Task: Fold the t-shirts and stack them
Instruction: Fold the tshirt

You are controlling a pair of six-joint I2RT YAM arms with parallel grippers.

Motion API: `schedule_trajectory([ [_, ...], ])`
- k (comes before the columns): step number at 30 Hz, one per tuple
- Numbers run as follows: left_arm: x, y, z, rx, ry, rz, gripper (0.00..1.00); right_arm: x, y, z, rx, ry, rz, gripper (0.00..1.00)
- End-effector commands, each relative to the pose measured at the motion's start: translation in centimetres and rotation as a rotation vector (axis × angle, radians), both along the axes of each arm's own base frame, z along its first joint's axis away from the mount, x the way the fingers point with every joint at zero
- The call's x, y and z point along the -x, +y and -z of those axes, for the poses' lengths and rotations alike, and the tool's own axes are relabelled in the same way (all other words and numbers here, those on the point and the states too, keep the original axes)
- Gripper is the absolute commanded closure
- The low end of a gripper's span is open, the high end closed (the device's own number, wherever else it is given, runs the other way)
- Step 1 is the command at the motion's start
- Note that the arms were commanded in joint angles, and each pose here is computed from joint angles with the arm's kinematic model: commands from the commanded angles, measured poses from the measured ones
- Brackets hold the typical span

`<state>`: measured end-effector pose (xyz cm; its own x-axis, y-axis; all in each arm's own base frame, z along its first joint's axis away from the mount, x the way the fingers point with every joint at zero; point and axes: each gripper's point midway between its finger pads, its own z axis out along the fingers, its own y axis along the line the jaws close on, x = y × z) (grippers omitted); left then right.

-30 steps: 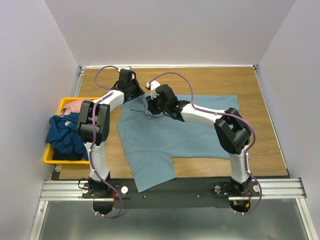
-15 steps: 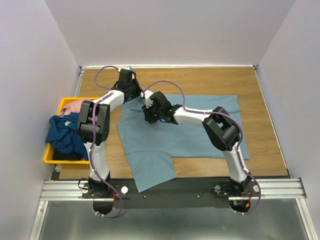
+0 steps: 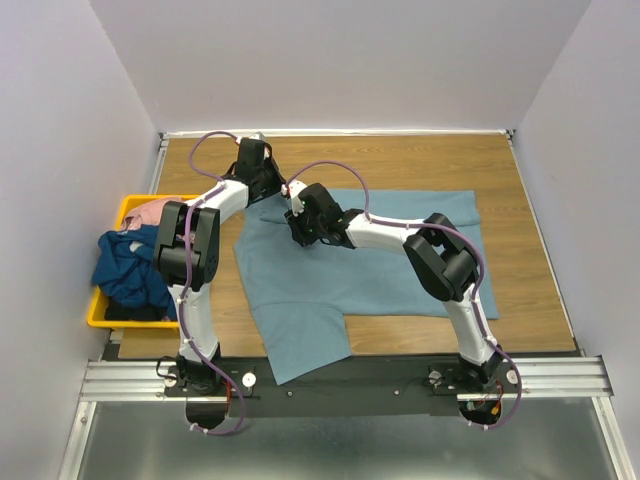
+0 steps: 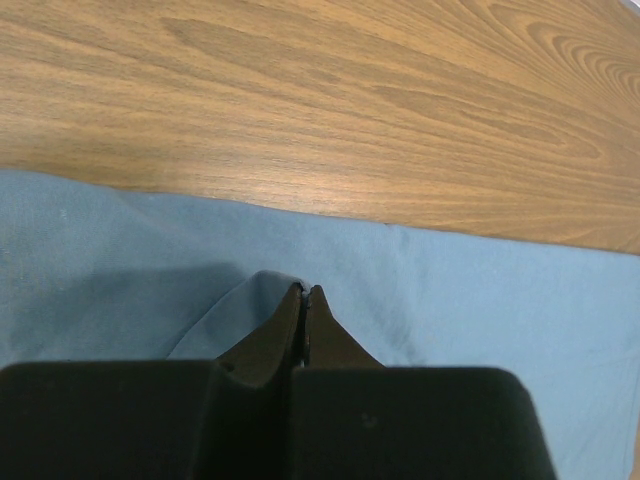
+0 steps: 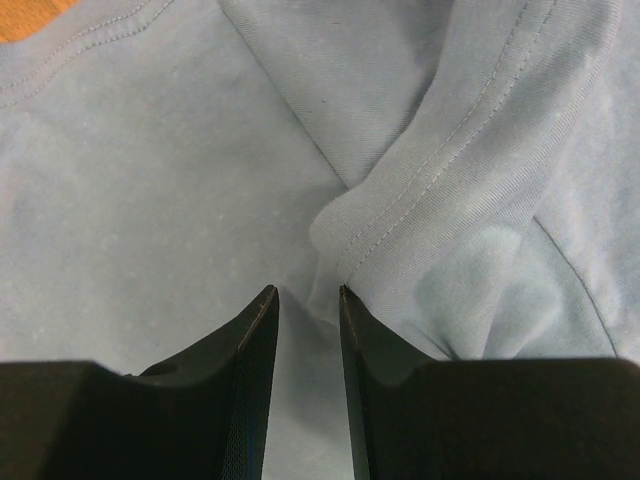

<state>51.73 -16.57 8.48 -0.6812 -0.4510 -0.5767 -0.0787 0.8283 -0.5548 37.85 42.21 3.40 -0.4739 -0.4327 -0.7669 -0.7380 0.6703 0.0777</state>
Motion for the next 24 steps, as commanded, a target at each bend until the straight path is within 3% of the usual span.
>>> schedule_trajectory([
  [1, -0.8, 0.3, -1.1, -0.008, -0.043, -0.005, 1.00, -0.4, -0.1, 0.6, 0.039, -0.019, 0.007, 0.63],
  [5, -0.8, 0.3, -1.3, -0.009, -0.045, -0.004, 1.00, -0.2, -0.5, 2.2, 0.069, 0.000, 0.009, 0.67],
  [12, -0.7, 0.5, -1.1, -0.012, -0.041, -0.007, 1.00, 0.3, -1.2, 3.9, 0.103, 0.018, 0.009, 0.87],
  [18, -0.4, 0.8, -2.2, -0.007, -0.053, -0.006, 1.00, 0.0, -1.1, 0.7, 0.065, -0.024, 0.010, 0.98],
  [24, 1.1, 1.5, -3.9, -0.025, -0.064, -0.009, 1.00, 0.9, -1.6, -3.1, 0.041, -0.078, -0.045, 0.99],
])
